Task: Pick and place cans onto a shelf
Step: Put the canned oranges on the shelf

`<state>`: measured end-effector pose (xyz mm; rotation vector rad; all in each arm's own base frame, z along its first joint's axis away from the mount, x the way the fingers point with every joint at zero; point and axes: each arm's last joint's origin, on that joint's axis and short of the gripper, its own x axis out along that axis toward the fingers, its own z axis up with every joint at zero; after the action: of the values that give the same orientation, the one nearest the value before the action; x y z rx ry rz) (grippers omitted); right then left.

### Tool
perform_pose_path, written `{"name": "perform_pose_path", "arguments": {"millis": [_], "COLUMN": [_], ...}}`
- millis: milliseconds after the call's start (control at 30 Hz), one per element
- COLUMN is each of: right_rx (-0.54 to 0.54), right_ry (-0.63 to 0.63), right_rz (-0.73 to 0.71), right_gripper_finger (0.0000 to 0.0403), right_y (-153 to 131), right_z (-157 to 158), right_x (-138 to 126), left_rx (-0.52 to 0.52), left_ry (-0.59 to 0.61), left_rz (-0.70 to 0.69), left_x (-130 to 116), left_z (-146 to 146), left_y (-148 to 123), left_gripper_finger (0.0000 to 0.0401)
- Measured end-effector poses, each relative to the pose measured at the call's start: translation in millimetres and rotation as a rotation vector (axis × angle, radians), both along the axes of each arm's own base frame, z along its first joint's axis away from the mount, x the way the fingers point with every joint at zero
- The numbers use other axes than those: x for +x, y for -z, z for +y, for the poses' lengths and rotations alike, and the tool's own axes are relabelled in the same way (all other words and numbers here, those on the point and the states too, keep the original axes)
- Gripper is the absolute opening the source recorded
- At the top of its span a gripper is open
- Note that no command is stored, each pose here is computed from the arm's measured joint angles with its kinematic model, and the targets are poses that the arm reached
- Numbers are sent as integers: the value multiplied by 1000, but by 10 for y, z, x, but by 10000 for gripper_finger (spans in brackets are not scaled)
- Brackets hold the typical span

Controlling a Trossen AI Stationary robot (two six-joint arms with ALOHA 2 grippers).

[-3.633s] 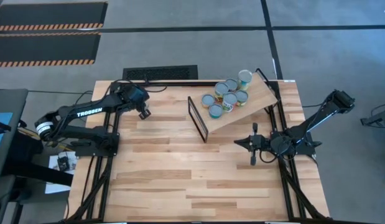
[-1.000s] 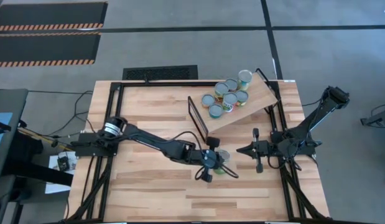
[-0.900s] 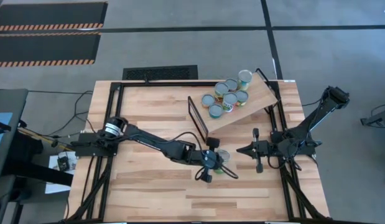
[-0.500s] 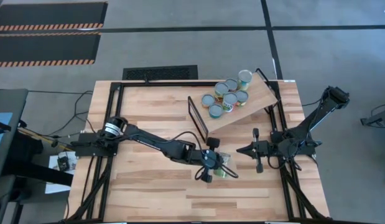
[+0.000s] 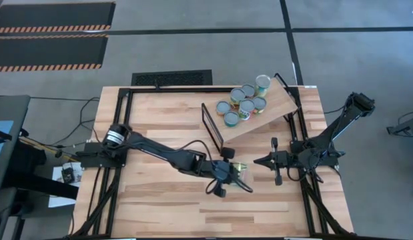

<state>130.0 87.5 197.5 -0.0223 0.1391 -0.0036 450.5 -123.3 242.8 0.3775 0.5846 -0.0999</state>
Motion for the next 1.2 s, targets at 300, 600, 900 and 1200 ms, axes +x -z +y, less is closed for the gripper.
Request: {"name": "perform_pose_path", "arguments": {"millis": [300,600,900,1200], "right_rx": [76,222,382,478], "right_ry": [-1,69,47,-19], "right_rz": [86,233,352,368], "right_gripper_finger": [14,58,121,177], "right_y": [95,266,366,441], "right_z": [-10,-99,-380,-616], "right_x": [-14,56,284,494], "left_rx": [-165,-369,-479,-492], "left_ry": [128,124,4,26], "left_rz": [-18,-231,-369,-214], "left_x": [-353,-975,-1590,-1701], "left_z": [-103,-22,310,321], "left_y": [-82,292,749,964], "left_gripper_finger": [5,2,2,2]}}
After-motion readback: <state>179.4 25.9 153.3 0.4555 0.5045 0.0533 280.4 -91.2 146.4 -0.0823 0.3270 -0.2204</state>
